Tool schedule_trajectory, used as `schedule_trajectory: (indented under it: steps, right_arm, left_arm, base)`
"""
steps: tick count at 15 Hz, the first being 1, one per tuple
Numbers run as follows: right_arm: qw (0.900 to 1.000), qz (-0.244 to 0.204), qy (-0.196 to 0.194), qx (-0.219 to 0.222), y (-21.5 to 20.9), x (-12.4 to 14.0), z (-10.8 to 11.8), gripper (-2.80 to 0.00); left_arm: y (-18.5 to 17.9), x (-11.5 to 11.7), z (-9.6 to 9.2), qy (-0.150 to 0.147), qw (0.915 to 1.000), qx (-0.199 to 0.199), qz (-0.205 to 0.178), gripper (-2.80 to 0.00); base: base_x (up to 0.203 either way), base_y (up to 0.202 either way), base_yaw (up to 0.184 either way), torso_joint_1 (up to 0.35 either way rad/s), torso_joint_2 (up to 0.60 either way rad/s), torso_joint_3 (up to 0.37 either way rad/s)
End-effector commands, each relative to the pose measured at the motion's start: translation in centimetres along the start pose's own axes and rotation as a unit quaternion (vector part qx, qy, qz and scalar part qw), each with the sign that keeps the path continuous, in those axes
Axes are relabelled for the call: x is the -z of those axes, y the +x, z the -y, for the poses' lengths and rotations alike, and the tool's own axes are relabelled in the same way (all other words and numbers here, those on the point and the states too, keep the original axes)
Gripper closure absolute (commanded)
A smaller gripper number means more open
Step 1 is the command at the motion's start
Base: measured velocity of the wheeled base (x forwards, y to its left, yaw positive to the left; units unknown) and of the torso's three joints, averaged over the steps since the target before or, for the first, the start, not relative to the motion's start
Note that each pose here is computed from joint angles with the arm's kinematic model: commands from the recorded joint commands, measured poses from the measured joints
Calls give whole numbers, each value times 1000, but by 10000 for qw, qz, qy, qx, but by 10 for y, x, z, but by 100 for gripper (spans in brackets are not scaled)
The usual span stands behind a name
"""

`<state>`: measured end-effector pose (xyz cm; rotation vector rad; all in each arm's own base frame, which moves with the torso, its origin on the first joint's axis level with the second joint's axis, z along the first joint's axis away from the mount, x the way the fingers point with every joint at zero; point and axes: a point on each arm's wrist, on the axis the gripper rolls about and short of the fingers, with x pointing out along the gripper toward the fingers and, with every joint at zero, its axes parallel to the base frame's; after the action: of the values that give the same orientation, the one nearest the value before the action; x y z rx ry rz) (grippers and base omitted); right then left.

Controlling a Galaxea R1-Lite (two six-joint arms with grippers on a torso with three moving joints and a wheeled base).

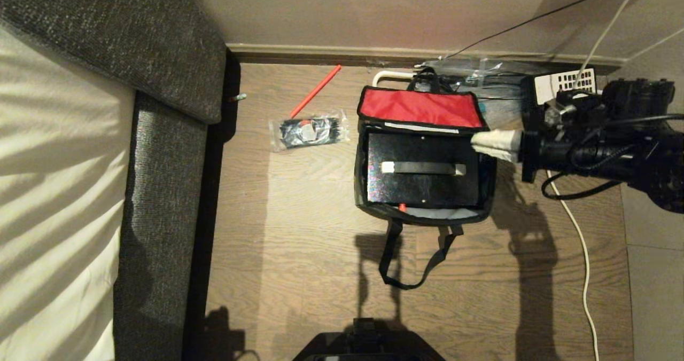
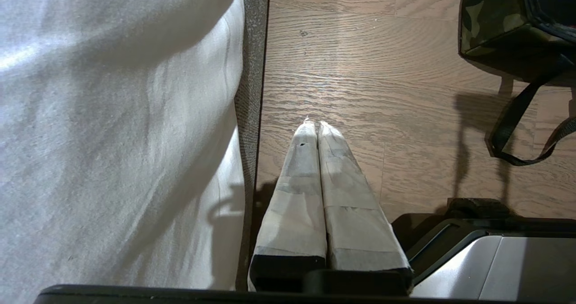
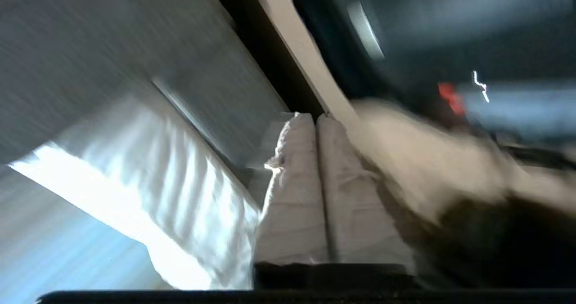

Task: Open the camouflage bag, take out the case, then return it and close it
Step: Grip the handle

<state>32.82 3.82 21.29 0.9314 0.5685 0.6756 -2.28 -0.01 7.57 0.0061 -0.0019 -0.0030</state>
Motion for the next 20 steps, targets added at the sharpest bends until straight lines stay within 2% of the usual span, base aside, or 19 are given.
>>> schedule_trajectory:
  steps: [1, 2, 3, 4, 6, 7, 8, 10, 11, 12, 13, 15, 16, 17, 19, 20]
  right_arm:
    - [9910, -668, -1119, 322, -5, 39, 4, 0]
    - [9813, -1014, -1505, 637, -8, 56, 12, 0]
    - [9671, -1382, -1877, 1021, -14, 74, 20, 0]
    - [9472, -1697, -2268, 1505, -21, 88, 26, 0]
    - [9000, -2093, -2773, 2634, -30, 112, 31, 0]
    - [8772, -2299, -3010, 2949, -30, 126, 29, 0]
    - [8653, -2376, -3229, 3009, -27, 134, 24, 0]
    - [8617, -2225, -3605, 2791, -20, 139, 8, 0]
    - [8557, -2089, -3765, 2871, -19, 142, 4, 0]
    - [8418, -1949, -3921, 3157, -19, 145, 4, 0]
    - [8170, -1800, -4146, 3582, -19, 148, 7, 0]
    - [7493, -1612, -4700, 4377, -19, 149, 13, 0]
    - [7240, -1668, -5024, 4423, -19, 149, 12, 0]
    - [7181, -1636, -5190, 4337, -18, 146, 7, 0]
    - [7234, -1511, -5230, 4247, -18, 142, 1, 0]
    - [7214, -1562, -5232, 4260, -20, 144, 3, 0]
  left_arm:
    - [0, 0, 0, 0, 10000, 0, -3, 0]
    - [0, 0, 0, 0, 10000, 0, 6, 0]
    - [0, 0, 0, 0, 10000, 0, -1, 0]
    - [0, 0, 0, 0, 10000, 0, 5, 0]
    - [0, 0, 0, 0, 10000, 0, -1, 0]
    - [0, 0, 0, 0, 10000, 1, -9, 0]
    - [0, 0, 0, 0, 10000, 0, -4, 0]
    - [0, 0, 0, 0, 10000, 0, -2, 0]
    - [0, 0, 0, 0, 10000, 1, -9, 0]
    - [0, 0, 0, 0, 10000, 0, -4, 0]
    - [0, 0, 0, 0, 10000, 1, -9, 0]
    - [0, 0, 0, 0, 10000, 0, 3, 0]
    - [0, 0, 0, 0, 10000, 1, -9, 0]
    - [0, 0, 0, 0, 10000, 1, -10, 0]
    - [0, 0, 0, 0, 10000, 0, -3, 0]
    - [0, 0, 0, 0, 10000, 0, -2, 0]
  base:
    - [0, 0, 0, 0, 0, 0]
    - [0, 0, 0, 0, 0, 0]
    - [0, 0, 0, 0, 0, 0]
    - [0, 0, 0, 0, 0, 0]
    - [0, 0, 0, 0, 0, 0]
    - [0, 0, 0, 0, 0, 0]
    - [0, 0, 0, 0, 0, 0]
    - [0, 0, 0, 0, 0, 0]
    - [0, 0, 0, 0, 0, 0]
    - [0, 0, 0, 0, 0, 0]
    - [0, 0, 0, 0, 0, 0]
    - [0, 0, 0, 0, 0, 0]
    - [0, 0, 0, 0, 0, 0]
    - [0, 0, 0, 0, 0, 0]
    - [0, 0, 0, 0, 0, 0]
    - [0, 0, 0, 0, 0, 0]
